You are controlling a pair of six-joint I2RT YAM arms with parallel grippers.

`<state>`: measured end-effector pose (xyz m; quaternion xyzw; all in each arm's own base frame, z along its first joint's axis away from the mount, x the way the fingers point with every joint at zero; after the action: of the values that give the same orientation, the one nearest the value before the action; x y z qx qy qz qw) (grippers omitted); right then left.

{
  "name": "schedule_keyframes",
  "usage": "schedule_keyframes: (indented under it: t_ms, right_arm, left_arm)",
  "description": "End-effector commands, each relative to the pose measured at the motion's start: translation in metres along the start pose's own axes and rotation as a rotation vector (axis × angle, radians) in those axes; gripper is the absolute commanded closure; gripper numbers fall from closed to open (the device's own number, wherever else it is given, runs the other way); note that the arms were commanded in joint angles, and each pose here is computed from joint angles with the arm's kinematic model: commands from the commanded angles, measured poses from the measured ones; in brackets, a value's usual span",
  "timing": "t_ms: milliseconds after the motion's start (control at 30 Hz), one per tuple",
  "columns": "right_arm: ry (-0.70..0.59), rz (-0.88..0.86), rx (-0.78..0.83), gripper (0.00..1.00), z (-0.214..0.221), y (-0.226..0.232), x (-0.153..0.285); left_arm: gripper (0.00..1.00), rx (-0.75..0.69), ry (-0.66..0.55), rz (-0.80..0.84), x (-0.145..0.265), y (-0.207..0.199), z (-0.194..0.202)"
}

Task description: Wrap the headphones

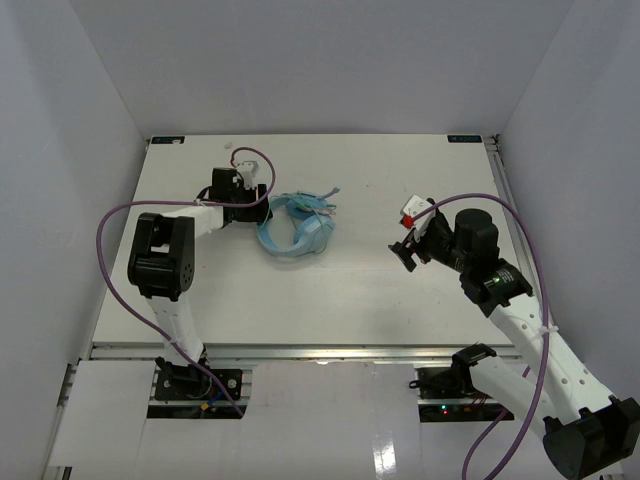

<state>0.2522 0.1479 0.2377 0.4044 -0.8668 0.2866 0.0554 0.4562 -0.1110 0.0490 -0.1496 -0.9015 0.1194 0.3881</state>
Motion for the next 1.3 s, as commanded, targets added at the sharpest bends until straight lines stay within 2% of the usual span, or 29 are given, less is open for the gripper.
schedule_keyframes:
  t_ms: [0,200,400,567,833,1267]
  right_arm:
    - [-0.033,0.024,0.02,0.16,-0.008,-0.005,0.003]
    - [-0.036,0.022,0.021,0.16,-0.009,-0.005,0.003]
    - [-0.035,0.02,0.023,0.16,-0.008,-0.005,0.003]
    - [-0.034,0.017,0.025,0.16,-0.008,-0.004,0.003]
    - [-0.037,0.019,0.026,0.16,-0.009,-0.005,0.003]
    - [-0.037,0.021,0.027,0.16,-0.009,-0.005,0.005]
  left_arm:
    - [0.28,0.025,0.05,-0.022,0.004,0.013,0.015]
    - [0.28,0.032,0.089,0.034,-0.001,0.013,0.024]
    - [0.54,0.072,0.135,0.157,-0.007,0.008,0.032]
    - [0.59,0.085,0.158,0.209,-0.009,0.003,0.035]
    - [0.43,0.095,0.143,0.211,-0.001,0.005,0.027]
    - [0.37,0.135,0.134,0.175,0.01,0.024,0.023]
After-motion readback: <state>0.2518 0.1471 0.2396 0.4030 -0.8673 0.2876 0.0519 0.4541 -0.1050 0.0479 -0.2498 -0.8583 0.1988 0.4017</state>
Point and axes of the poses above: each gripper's point midway between its finger pads, its own x axis back along the fingers, its own y axis along the line the jaws close on, z = x × y, the point moved 2 cm from there along x, back along the fingers, and after that the axes turned 7 degrees about x, right-handed, at the moved point
